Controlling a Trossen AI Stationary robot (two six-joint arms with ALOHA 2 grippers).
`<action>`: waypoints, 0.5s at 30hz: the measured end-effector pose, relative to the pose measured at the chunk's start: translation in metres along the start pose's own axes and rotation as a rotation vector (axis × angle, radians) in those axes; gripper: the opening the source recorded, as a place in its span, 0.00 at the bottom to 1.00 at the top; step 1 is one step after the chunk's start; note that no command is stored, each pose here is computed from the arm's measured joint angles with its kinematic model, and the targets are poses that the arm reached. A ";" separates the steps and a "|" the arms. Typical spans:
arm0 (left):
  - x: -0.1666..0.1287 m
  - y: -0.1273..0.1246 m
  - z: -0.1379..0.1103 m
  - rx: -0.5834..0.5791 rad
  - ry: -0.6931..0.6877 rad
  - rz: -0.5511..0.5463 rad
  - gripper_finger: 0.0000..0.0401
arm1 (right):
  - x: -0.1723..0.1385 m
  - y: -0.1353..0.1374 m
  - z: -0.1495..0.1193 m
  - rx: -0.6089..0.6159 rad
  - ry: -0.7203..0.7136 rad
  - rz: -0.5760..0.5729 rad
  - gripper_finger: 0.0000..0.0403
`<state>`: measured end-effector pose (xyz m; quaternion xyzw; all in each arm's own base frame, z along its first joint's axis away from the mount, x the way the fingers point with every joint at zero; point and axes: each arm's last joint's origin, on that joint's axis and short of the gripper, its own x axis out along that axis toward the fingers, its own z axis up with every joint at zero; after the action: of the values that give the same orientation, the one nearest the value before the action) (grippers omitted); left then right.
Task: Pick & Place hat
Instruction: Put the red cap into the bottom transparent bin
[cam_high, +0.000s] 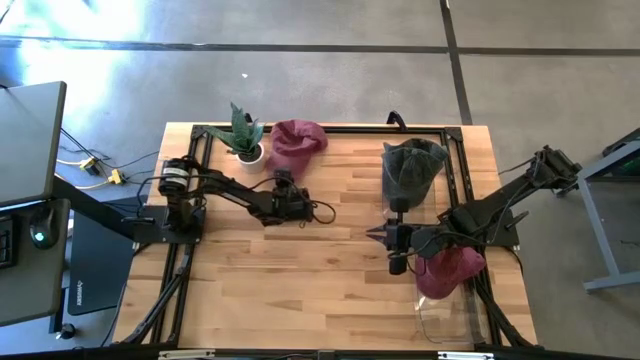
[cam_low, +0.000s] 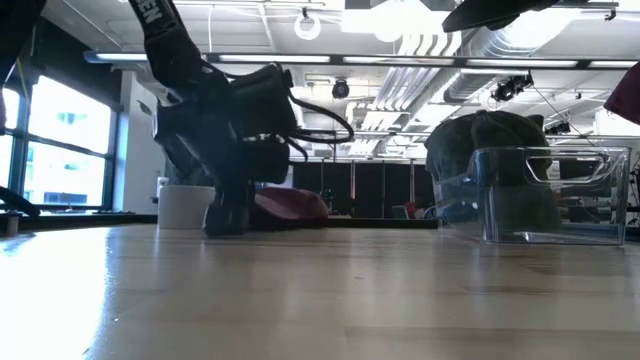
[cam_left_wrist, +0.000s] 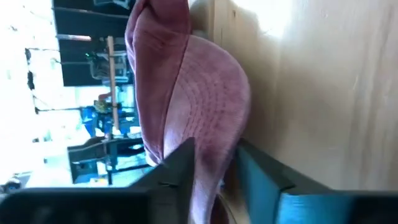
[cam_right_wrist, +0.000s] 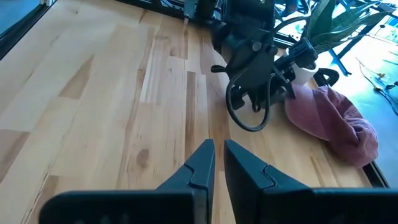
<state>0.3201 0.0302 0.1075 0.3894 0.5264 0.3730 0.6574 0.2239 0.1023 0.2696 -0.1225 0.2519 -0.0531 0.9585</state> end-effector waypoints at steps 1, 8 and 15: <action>0.000 0.001 0.001 0.004 0.000 0.007 0.20 | 0.000 0.000 0.000 0.000 0.000 0.000 0.07; -0.028 0.008 0.023 -0.017 -0.083 -0.010 0.05 | 0.000 0.001 0.000 -0.001 0.003 0.018 0.09; -0.126 0.030 0.045 -0.068 -0.179 -0.141 0.01 | 0.000 0.001 0.000 -0.002 0.006 0.045 0.07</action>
<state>0.3405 -0.0758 0.1916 0.3606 0.4787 0.3069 0.7393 0.2236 0.1034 0.2690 -0.1174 0.2576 -0.0314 0.9586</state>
